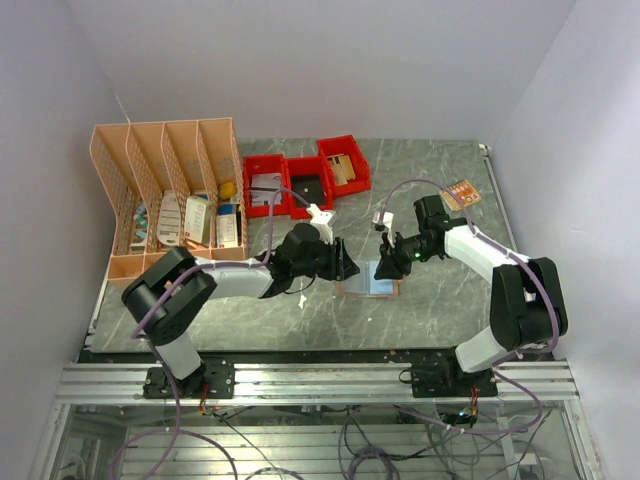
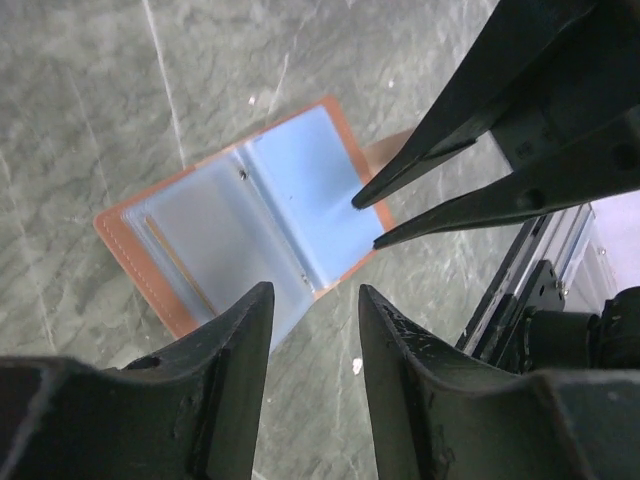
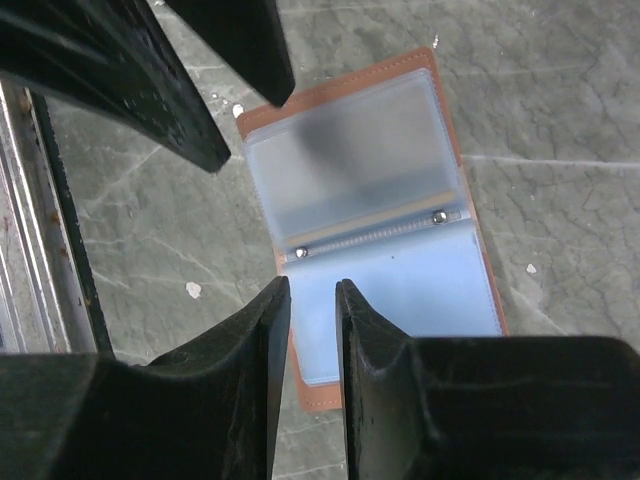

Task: Put the credit cards into the card holder
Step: Turn over the card slot in the card holder.

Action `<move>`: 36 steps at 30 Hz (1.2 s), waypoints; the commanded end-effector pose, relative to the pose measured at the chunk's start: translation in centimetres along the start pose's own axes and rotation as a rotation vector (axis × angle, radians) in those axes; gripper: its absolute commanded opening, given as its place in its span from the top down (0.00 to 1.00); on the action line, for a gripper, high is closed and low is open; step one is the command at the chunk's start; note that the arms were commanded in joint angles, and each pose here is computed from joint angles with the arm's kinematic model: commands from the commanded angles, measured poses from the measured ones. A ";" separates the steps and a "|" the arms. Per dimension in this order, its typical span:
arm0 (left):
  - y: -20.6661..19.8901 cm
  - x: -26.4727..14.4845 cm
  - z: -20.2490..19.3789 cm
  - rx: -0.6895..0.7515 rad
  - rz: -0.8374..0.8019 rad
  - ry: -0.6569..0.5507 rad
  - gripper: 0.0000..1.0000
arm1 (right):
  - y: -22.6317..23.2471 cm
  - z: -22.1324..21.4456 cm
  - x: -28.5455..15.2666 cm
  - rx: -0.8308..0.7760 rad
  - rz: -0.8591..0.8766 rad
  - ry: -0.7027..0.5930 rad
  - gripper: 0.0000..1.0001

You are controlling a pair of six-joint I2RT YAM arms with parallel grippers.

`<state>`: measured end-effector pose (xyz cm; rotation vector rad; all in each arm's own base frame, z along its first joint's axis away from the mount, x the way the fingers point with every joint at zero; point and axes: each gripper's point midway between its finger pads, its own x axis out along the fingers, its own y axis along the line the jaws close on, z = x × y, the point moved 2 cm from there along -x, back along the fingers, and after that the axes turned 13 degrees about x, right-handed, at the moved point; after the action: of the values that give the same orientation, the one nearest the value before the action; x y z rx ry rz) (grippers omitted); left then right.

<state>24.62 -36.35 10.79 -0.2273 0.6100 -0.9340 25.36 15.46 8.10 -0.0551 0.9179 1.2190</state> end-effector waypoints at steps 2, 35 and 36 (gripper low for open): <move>-0.5 1.1 -1.4 -0.076 -0.057 0.040 0.52 | -0.2 0.3 1.1 0.131 0.049 -0.026 0.74; 1.2 1.2 -3.3 -0.128 0.043 0.083 0.53 | -4.4 1.2 4.9 0.505 -0.129 -0.008 0.65; 1.2 1.2 -3.3 -0.127 0.045 0.084 0.54 | -4.4 1.1 4.9 0.509 -0.136 -0.005 0.65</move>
<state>23.72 -36.28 7.26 -0.2995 0.7557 -0.8844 28.67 18.22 4.43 0.2982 1.1713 0.9051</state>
